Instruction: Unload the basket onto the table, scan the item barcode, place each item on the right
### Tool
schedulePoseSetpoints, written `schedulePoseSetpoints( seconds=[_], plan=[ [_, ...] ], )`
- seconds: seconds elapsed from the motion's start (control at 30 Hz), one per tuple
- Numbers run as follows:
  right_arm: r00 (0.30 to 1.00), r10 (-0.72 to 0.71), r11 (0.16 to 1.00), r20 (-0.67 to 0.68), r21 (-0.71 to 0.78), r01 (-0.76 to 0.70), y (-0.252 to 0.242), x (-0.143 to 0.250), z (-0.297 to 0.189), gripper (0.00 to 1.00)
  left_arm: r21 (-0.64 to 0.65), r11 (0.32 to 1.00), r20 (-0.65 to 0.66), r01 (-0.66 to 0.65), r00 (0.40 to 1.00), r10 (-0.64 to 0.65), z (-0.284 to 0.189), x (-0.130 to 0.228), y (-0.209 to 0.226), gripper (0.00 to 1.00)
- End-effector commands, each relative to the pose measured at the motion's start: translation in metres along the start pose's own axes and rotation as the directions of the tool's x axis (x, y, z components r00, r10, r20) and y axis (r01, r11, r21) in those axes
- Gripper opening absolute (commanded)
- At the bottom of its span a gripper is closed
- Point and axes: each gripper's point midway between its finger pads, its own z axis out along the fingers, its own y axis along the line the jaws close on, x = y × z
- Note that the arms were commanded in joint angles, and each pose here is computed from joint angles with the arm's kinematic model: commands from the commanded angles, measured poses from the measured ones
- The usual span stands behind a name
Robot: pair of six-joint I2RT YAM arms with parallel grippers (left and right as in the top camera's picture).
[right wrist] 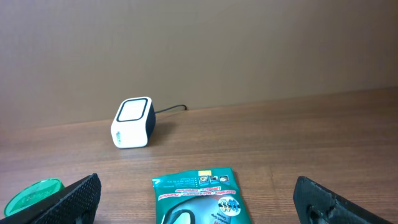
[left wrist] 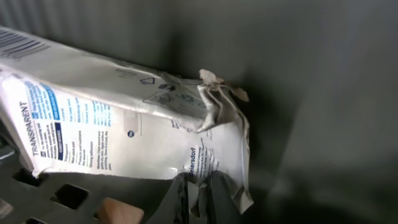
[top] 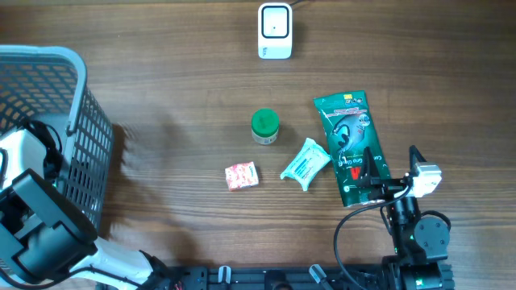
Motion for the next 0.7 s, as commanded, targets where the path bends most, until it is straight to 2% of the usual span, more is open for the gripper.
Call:
schedulePoseSetpoints(
  seconds=[0.0,0.1,0.3,0.4,0.47,0.57,0.6,0.67],
  plan=[
    [1.0,0.004,1.0,0.003,-0.004,-0.004,0.001,-0.001,0.0,1.0,-0.046,0.997,0.084,0.067,0.994,-0.063,0.008,-0.013,0.007,0.04],
    [1.0,0.004,1.0,0.003,-0.004,-0.004,0.001,-0.001,0.0,1.0,0.023,0.994,0.125,0.106,0.986,-0.108,0.004,-0.025,-0.009,0.04],
    [1.0,0.004,1.0,0.003,-0.004,-0.004,0.001,-0.001,0.0,1.0,0.194,0.973,0.23,0.126,0.958,-0.17,-0.041,-0.064,-0.045,0.09],
    [1.0,0.004,1.0,0.003,-0.004,-0.004,0.001,-0.001,0.0,1.0,0.325,0.94,0.166,0.104,0.972,-0.165,-0.079,-0.063,-0.07,0.15],
    [1.0,0.004,1.0,0.003,-0.004,-0.004,0.001,-0.001,0.0,1.0,0.389,0.921,0.14,0.026,0.986,-0.087,-0.107,-0.057,-0.081,0.25],
    [1.0,0.004,1.0,0.003,-0.004,-0.004,0.001,-0.001,0.0,1.0,0.419,0.908,0.143,-0.004,0.988,-0.062,-0.149,-0.048,-0.072,0.54],
    [1.0,0.004,1.0,0.003,-0.005,-0.004,0.001,0.0,0.0,1.0,0.436,0.9,0.157,-0.014,0.986,-0.06,-0.165,-0.043,-0.066,0.67],
    [1.0,0.004,1.0,0.003,-0.004,-0.004,0.001,-0.001,0.0,1.0,0.488,0.872,0.187,-0.04,0.981,-0.06,-0.19,-0.032,-0.058,0.72]
  ],
)
